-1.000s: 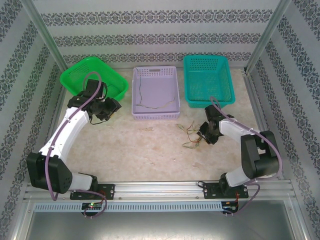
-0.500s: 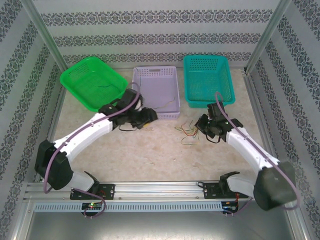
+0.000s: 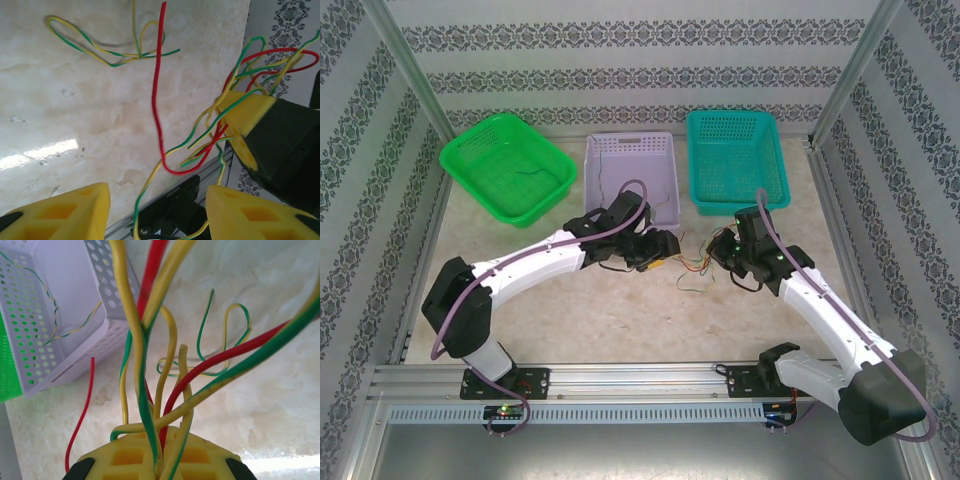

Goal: Untangle the cables

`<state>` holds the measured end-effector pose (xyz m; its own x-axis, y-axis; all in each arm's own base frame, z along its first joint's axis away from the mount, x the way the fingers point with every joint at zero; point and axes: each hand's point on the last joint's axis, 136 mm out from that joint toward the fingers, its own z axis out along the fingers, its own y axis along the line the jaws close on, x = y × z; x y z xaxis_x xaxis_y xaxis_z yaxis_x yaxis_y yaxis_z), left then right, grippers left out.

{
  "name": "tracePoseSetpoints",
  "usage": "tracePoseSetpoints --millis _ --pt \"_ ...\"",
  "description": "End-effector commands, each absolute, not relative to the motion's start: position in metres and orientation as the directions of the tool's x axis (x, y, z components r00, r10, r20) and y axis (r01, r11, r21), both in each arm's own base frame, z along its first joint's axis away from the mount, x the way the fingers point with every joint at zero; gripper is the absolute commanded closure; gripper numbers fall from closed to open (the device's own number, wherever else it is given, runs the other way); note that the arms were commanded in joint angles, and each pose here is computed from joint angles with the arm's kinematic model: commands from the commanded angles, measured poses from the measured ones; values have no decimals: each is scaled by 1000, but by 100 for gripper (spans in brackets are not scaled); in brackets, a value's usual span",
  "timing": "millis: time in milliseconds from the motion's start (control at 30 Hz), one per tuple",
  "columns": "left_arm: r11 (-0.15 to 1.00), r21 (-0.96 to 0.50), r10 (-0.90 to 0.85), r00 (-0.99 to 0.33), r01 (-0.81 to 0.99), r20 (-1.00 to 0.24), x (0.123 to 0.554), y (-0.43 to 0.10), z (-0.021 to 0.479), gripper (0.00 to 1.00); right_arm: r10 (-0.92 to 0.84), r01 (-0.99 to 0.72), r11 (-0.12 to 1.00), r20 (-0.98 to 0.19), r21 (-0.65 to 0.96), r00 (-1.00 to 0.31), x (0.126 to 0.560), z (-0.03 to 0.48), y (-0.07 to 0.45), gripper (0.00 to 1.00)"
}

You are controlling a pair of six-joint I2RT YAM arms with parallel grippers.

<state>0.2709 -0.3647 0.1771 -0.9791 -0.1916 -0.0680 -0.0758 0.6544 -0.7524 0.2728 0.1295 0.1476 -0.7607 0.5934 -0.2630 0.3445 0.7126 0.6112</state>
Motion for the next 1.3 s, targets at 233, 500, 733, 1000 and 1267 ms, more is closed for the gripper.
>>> tracePoseSetpoints --millis 233,500,733,1000,1267 --pt "741 -670 -162 -978 -32 -133 279 -379 157 64 630 407 650 -158 642 -760 248 140 138 100" --pt "903 -430 -118 -971 -17 -209 258 -308 135 100 652 554 565 80 611 -754 225 89 170 94" --pt "967 -254 -39 -970 24 -239 247 -260 110 100 615 546 648 59 531 -787 229 82 171 50" --pt "989 -127 28 -952 70 -306 258 -237 114 100 715 581 660 -160 476 -681 244 108 86 51" --pt "987 -163 -47 -946 6 -322 266 -232 119 84 809 644 537 -116 545 -576 303 94 84 62"
